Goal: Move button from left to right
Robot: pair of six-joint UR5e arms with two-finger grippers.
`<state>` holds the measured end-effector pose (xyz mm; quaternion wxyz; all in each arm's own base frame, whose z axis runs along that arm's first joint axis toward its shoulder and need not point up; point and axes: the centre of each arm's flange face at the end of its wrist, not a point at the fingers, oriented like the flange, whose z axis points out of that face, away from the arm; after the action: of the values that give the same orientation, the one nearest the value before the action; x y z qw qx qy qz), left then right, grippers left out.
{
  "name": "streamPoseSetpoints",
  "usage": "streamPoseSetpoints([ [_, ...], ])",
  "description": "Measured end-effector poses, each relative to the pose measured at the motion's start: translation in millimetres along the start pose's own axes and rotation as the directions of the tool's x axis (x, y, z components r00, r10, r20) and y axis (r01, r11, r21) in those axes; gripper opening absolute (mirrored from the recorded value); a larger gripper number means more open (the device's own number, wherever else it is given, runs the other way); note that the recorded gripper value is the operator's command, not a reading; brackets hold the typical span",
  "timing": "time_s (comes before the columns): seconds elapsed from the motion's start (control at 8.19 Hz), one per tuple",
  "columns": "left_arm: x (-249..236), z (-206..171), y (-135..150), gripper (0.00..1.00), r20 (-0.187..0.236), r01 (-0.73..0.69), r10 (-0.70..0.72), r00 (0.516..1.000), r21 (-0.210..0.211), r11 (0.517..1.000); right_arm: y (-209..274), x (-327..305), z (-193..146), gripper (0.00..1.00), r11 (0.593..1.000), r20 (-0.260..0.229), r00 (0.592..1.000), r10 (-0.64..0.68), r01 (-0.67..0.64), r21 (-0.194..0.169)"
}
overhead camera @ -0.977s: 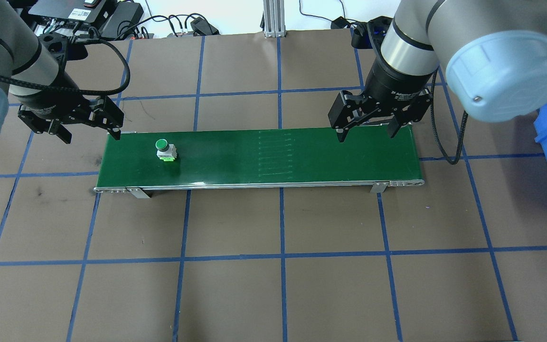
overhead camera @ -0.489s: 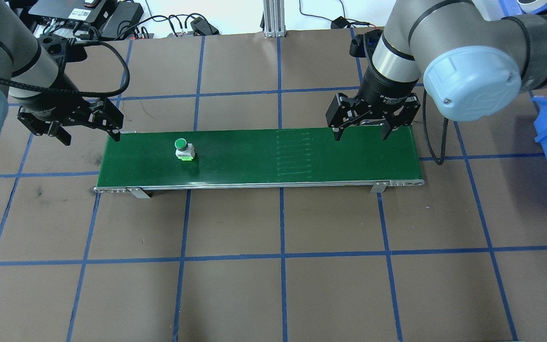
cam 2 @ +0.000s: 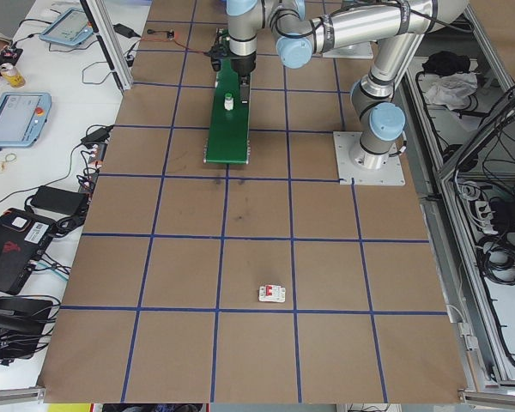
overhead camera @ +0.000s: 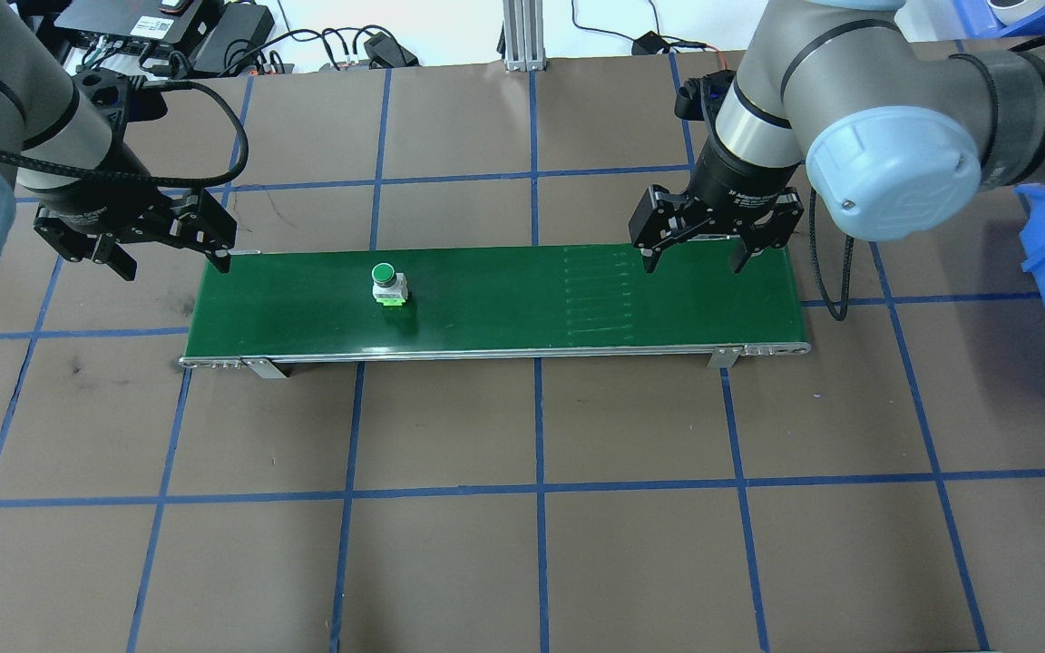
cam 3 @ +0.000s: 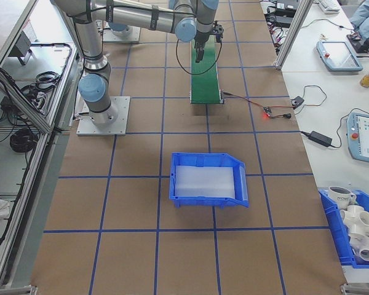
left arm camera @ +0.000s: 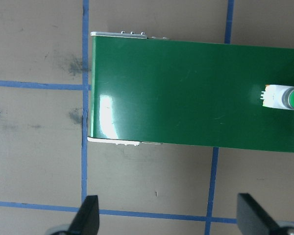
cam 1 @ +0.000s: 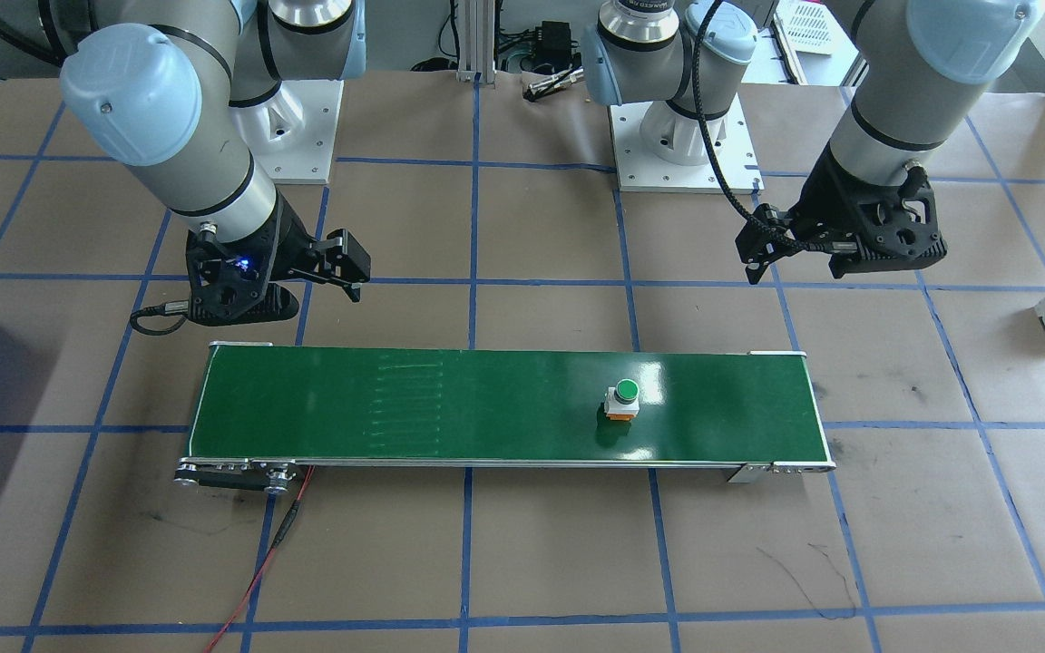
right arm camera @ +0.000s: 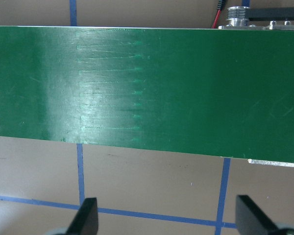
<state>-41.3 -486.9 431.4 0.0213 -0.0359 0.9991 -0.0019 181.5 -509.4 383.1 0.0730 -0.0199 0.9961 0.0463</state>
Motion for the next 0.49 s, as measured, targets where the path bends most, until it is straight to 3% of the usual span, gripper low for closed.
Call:
streamPoseSetpoints([
  [0.49, 0.1, -4.8, 3.6, 1.0, 0.002, -0.001, 0.001, 1.0, 0.005, 1.0, -21.8, 11.5, 8.5, 0.99, 0.997, -0.013, 0.999, -0.037, 0.038, 0.062],
])
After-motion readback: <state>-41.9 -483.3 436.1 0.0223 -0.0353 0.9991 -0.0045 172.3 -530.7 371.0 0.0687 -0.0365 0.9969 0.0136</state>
